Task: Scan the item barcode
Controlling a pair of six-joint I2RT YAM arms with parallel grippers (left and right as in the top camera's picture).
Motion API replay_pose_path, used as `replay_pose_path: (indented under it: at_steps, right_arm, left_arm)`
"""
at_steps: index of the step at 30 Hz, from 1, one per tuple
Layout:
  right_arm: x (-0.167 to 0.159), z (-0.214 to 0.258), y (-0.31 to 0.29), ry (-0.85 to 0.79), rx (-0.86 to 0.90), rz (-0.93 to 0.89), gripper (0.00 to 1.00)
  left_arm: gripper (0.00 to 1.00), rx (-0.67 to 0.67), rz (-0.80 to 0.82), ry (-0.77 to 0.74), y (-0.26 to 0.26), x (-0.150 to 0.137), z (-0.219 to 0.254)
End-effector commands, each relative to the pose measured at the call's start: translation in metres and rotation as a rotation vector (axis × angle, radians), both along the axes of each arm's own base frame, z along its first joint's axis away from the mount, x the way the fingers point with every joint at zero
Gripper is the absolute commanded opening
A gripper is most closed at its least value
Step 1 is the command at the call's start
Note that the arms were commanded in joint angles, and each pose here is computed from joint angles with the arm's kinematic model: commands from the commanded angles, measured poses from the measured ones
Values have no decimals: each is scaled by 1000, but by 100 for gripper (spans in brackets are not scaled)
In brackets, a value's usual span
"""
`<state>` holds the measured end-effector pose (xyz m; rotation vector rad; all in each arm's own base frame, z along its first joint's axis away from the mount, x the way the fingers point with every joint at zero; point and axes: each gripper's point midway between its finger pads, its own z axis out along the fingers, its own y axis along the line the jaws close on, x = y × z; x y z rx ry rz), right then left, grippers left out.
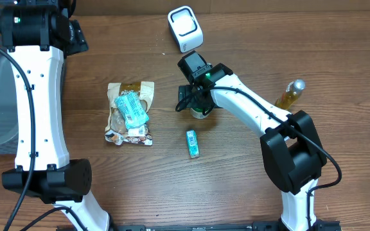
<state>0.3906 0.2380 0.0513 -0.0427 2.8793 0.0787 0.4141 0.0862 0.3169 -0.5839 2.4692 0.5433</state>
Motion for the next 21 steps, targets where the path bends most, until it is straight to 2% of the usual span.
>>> replay_pose_path:
  at_steps: [1, 21]
  right_arm:
    - [3, -3, -7, -9, -23, -12, 96]
    - [5, -2, -6, -20, -20, -13, 96]
  left_arm:
    - [99, 1, -19, -18, -2, 0, 8]
    - [100, 1, -19, -18, -2, 0, 8]
